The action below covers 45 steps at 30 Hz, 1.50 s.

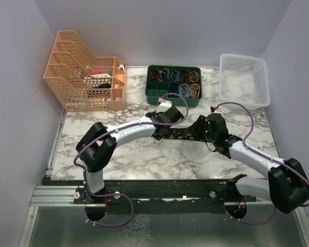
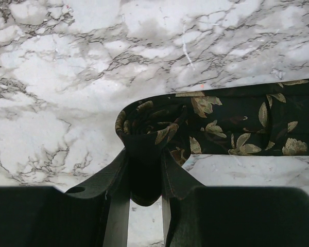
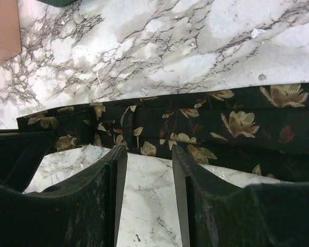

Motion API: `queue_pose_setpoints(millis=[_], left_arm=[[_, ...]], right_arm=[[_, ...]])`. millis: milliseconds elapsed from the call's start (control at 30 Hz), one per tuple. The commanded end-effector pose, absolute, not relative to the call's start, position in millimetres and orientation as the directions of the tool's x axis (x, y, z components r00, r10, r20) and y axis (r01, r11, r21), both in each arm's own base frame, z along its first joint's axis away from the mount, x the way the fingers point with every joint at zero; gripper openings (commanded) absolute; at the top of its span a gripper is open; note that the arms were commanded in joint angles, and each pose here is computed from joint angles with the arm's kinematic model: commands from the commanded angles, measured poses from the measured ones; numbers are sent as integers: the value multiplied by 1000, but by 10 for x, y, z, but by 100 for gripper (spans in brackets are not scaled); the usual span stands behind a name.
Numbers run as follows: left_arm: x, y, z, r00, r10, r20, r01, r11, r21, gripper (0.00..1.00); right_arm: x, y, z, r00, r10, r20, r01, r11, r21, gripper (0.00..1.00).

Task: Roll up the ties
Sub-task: Roll the tie at the center of the board.

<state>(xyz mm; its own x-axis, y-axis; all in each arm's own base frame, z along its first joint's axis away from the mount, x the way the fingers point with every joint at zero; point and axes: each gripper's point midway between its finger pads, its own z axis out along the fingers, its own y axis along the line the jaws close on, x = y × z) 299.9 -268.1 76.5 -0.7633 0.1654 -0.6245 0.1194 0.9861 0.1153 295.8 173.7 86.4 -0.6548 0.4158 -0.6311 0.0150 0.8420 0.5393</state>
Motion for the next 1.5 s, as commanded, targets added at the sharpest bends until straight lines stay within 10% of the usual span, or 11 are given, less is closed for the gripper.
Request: queue_pose_setpoints(millis=[0,1467], left_arm=[[3009,-2779,766,-754,198,-626,105,978,183,1],[3195,-3200,664,-739,293,-607,105,940,325,13]], right_arm=[[2987,1620,925,-593,492,-638,73,822,566,47],[3089,1467,156,-814,342,-469,61,853,518,40]])
